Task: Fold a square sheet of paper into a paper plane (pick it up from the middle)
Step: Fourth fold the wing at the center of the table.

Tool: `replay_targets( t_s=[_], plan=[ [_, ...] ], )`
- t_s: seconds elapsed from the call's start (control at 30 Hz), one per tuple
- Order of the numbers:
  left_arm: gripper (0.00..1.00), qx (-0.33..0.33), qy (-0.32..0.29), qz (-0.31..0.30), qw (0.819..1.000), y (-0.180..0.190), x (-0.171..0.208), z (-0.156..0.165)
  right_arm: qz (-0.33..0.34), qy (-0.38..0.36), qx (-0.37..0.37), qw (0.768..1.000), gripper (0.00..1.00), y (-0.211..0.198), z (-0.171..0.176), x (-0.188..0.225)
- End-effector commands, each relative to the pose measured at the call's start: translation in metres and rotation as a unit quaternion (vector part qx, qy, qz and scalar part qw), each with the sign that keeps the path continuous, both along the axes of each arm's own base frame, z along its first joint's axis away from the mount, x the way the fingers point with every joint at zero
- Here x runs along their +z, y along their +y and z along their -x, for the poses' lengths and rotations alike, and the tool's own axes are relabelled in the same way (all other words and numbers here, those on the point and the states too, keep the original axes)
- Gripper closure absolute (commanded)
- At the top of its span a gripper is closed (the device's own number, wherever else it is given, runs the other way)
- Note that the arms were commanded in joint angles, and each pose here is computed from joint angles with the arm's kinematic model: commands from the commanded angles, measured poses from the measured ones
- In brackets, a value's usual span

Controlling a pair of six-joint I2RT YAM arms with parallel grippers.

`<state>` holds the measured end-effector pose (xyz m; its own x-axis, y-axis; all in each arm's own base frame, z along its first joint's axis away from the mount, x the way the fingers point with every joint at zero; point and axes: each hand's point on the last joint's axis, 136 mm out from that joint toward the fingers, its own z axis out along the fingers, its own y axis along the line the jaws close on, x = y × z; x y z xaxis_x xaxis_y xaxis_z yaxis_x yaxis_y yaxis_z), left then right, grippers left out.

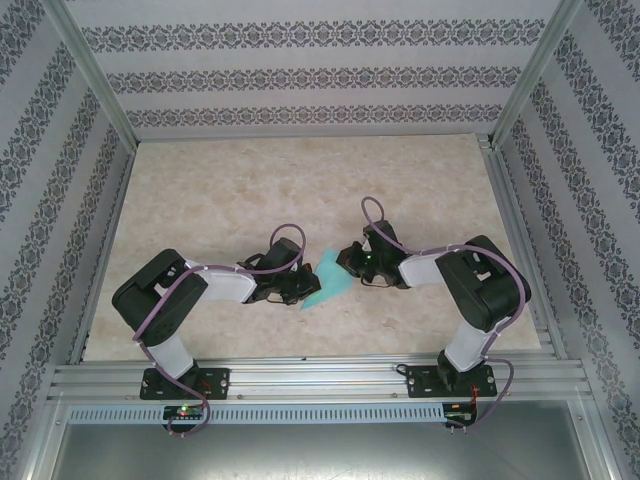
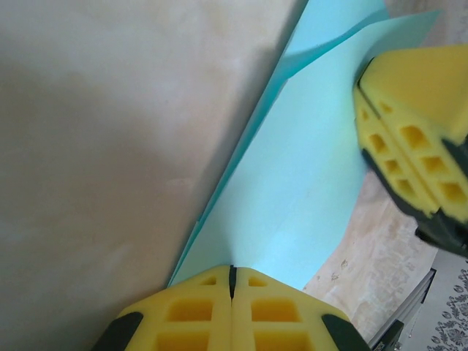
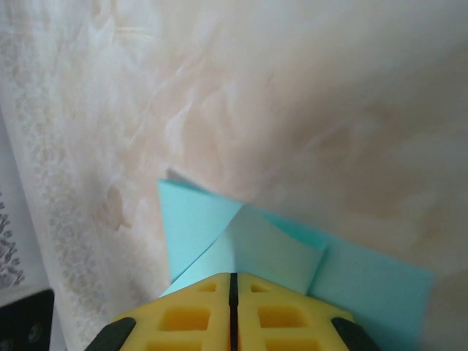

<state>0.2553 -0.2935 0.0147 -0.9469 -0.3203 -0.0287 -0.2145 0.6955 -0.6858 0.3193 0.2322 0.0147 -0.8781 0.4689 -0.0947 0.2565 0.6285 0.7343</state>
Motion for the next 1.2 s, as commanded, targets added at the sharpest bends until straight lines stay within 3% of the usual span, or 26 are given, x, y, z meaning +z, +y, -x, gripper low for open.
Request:
replay_targets(
  t_s=[0.0, 0.23, 0.47, 0.67, 0.9, 1.17],
  plan=[
    [1.00, -0.016, 0.128, -0.135, 0.982, 0.056, -0.071, 0.069, 0.130, 0.043, -0.081, 0.987, 0.90, -0.069, 0.001, -0.041],
    [1.00, -0.018, 0.128, -0.134, 0.983, 0.055, -0.073, 0.069, 0.111, 0.030, -0.077, 0.990, 0.90, -0.071, -0.011, -0.023],
    [1.00, -0.020, 0.126, -0.131, 0.983, 0.055, -0.073, 0.070, 0.118, 0.001, -0.045, 0.992, 0.88, -0.066, -0.022, 0.023],
    [1.00, -0.020, 0.126, -0.132, 0.983, 0.054, -0.072, 0.069, 0.070, -0.028, -0.020, 0.997, 0.88, -0.039, -0.019, 0.050],
    [1.00, -0.022, 0.123, -0.129, 0.984, 0.053, -0.071, 0.068, 0.006, -0.017, 0.032, 0.999, 0.90, 0.018, -0.006, 0.042],
    [1.00, -0.028, 0.122, -0.127, 0.984, 0.050, -0.069, 0.067, 0.035, 0.027, 0.034, 0.998, 0.91, 0.017, 0.005, -0.007]
  ],
)
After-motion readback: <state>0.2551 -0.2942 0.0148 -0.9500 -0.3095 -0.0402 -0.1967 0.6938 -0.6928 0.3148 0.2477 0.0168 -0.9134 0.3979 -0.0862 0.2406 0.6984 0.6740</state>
